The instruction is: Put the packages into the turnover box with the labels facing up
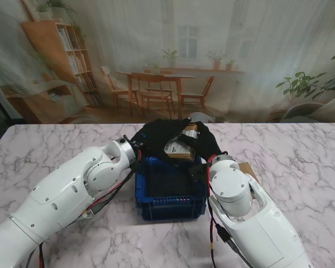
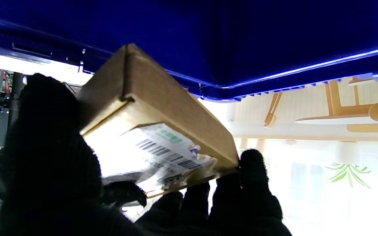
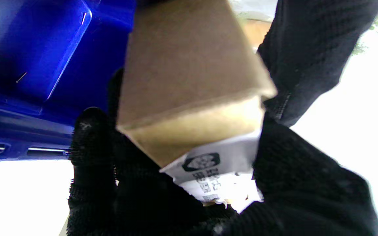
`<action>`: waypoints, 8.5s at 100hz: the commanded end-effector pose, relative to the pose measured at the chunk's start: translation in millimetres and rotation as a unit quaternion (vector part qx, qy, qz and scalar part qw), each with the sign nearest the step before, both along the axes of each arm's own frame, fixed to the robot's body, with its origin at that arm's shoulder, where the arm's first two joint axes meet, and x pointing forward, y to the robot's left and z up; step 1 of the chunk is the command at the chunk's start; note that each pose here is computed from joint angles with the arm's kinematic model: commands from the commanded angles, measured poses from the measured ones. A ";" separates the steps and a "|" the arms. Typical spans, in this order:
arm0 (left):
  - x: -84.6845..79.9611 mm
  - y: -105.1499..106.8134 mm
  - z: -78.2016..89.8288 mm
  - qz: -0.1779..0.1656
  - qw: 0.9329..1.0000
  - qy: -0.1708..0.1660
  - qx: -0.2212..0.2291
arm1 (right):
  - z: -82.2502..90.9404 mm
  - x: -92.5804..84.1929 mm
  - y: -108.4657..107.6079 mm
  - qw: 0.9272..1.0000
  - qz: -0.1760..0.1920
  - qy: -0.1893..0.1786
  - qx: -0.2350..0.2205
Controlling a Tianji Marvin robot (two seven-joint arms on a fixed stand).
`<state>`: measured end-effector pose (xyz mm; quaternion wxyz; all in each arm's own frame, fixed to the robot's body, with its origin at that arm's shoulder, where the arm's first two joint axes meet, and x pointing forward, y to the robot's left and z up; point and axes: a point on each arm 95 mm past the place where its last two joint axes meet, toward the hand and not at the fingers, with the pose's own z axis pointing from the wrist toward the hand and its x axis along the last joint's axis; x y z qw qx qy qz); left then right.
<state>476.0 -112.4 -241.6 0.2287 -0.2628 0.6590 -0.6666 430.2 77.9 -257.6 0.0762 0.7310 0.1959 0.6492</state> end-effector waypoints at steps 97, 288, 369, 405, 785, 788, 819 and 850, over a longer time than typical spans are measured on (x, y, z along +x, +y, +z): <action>0.6 12.2 17.0 0.036 0.999 0.022 0.006 | -3.8 -16.6 -20.6 0.999 -0.002 -0.037 -0.019; 31.2 -6.6 -37.4 0.077 0.978 0.125 0.148 | -42.9 -70.5 -104.1 0.982 -0.095 -0.120 -0.115; 2.5 0.4 -6.5 0.046 0.988 0.077 0.124 | -44.6 -68.7 -102.3 0.982 -0.096 -0.114 -0.118; -9.4 32.0 20.9 0.062 0.992 0.030 0.103 | -41.8 -68.3 -113.2 0.978 -0.089 -0.121 -0.146; -41.7 84.2 38.2 0.009 0.999 -0.049 0.014 | 27.6 -68.1 -96.1 0.948 0.058 -0.101 -0.296; -42.1 81.3 39.7 0.003 0.998 -0.056 0.012 | 29.5 -67.8 -92.4 0.950 0.067 -0.097 -0.288; -47.7 52.0 49.3 -0.045 0.997 -0.055 -0.022 | 39.4 -61.9 -60.0 0.960 0.135 -0.070 -0.234; -41.5 37.6 48.0 -0.069 0.997 -0.029 -0.011 | 35.7 -49.5 -41.1 0.958 0.161 -0.067 -0.226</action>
